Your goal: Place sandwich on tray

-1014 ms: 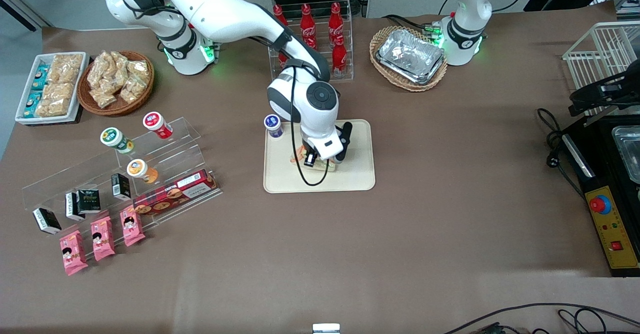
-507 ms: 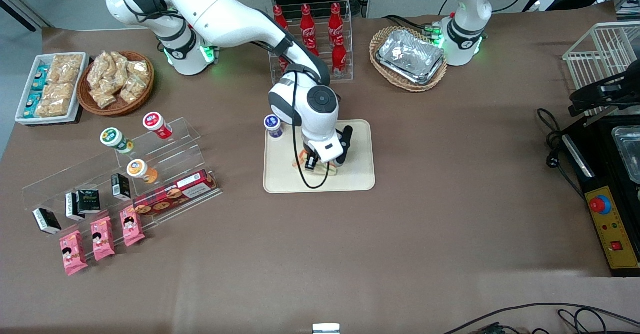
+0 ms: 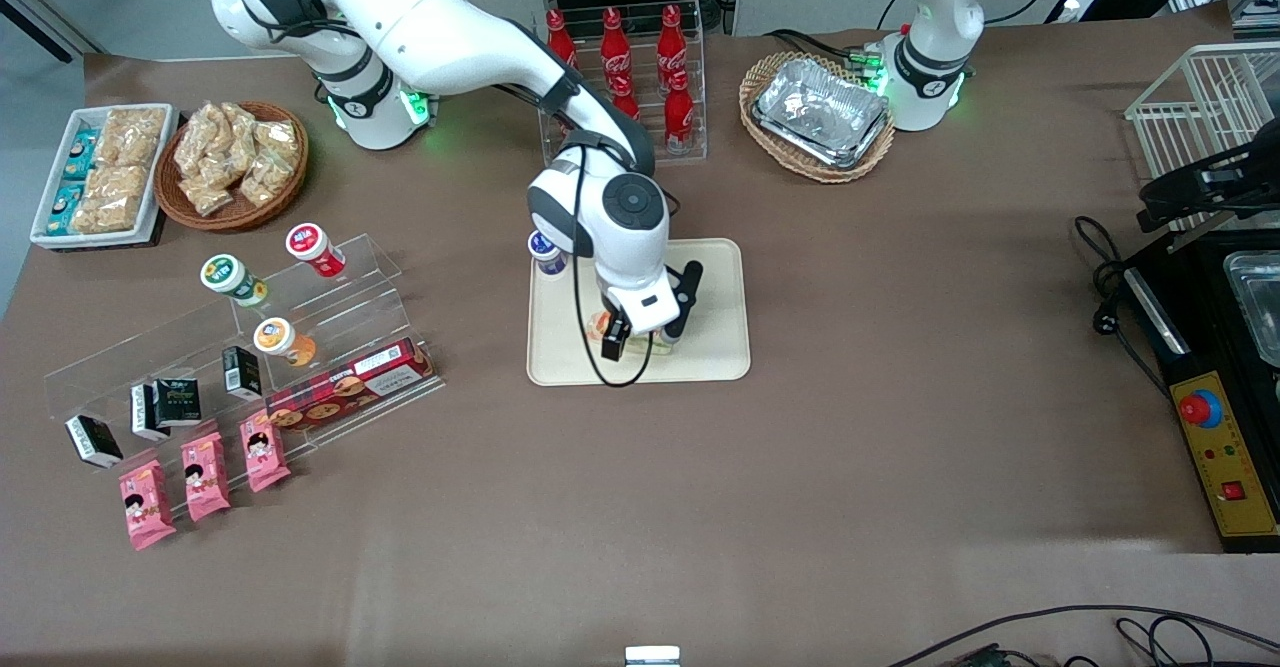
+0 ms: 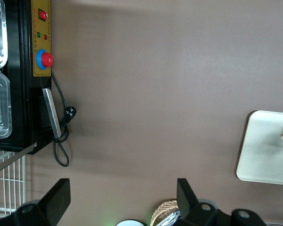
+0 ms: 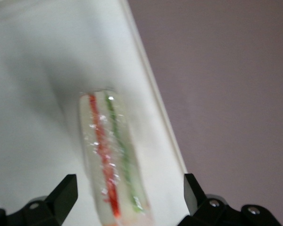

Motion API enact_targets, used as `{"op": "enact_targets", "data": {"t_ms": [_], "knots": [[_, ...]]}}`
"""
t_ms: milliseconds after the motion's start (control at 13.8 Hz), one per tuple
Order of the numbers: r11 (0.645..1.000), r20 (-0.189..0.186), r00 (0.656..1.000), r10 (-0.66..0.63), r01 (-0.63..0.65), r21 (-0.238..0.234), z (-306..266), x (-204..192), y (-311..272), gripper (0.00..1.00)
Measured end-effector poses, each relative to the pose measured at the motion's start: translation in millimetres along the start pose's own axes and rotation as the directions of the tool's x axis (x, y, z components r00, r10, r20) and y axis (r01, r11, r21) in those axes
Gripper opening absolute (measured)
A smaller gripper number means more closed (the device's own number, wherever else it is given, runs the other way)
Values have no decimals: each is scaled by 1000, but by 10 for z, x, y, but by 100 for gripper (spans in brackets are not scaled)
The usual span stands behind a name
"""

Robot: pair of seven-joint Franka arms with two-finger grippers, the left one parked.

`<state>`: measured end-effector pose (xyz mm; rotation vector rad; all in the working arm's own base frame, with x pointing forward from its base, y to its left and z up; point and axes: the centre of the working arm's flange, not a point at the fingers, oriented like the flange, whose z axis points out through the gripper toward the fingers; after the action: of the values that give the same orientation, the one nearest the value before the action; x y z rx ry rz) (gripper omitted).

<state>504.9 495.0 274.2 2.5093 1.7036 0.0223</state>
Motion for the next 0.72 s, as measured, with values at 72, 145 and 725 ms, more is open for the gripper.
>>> {"op": "enact_targets", "data": {"t_ms": [72, 145, 725], "knots": [[1000, 4, 1000, 23, -23, -1, -139, -62, 124, 100], [999, 18, 998, 52, -52, 9, -336, -148, 231, 100], [909, 73, 916, 395, -401, 112, -2091, -1839, 1605, 100]]}}
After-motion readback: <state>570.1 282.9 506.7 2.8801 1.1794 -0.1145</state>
